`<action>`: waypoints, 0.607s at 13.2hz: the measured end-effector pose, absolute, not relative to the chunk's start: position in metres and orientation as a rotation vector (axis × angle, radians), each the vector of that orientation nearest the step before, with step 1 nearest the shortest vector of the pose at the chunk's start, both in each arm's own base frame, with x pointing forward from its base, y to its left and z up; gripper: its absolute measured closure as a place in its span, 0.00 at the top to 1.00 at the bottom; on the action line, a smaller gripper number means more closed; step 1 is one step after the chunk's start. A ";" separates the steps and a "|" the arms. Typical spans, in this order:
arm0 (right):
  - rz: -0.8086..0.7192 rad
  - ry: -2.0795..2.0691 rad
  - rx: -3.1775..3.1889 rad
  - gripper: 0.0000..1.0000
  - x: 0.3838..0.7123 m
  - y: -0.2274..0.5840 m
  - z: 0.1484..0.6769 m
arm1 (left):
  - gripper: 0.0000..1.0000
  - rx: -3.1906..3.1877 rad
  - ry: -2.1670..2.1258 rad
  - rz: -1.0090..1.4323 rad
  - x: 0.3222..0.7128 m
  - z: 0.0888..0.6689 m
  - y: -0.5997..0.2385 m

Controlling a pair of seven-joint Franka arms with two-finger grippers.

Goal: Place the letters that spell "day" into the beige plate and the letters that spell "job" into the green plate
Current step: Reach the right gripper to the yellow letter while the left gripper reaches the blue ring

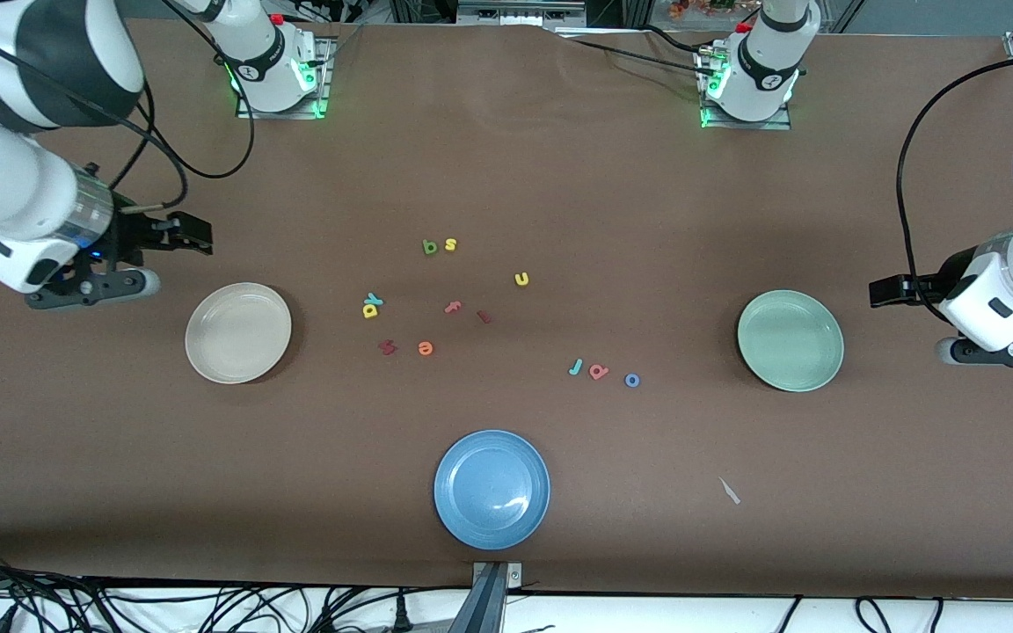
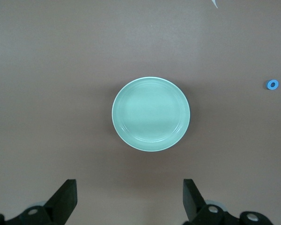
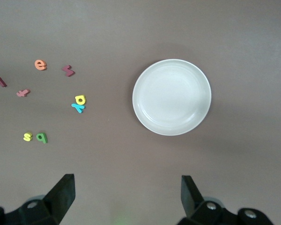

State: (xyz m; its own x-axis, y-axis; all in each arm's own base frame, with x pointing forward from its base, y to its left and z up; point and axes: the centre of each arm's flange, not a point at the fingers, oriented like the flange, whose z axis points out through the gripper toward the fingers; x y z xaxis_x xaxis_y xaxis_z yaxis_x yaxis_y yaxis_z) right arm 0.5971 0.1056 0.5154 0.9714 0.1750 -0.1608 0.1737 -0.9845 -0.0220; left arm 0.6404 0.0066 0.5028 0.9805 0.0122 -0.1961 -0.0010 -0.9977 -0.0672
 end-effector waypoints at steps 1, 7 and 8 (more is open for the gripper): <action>0.254 -0.281 -3.113 1.00 0.598 0.114 0.511 | 1.00 -3.060 -0.009 0.304 0.640 0.503 0.007; 0.275 -0.283 -3.117 1.00 0.609 0.126 0.481 | 1.00 -3.058 -0.011 0.317 0.639 0.502 0.008; 0.279 -0.285 -3.117 1.00 0.615 0.128 0.467 | 1.00 -3.057 -0.011 0.325 0.639 0.501 0.008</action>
State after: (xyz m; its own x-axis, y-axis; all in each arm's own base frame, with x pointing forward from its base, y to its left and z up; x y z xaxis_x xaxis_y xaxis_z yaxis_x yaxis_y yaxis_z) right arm 0.6149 0.1280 0.4668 0.9677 0.1798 -0.1765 0.1800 -0.9835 -0.0152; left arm 0.6389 0.0078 0.5009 0.9776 0.0145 -0.2100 0.0003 -0.9977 -0.0677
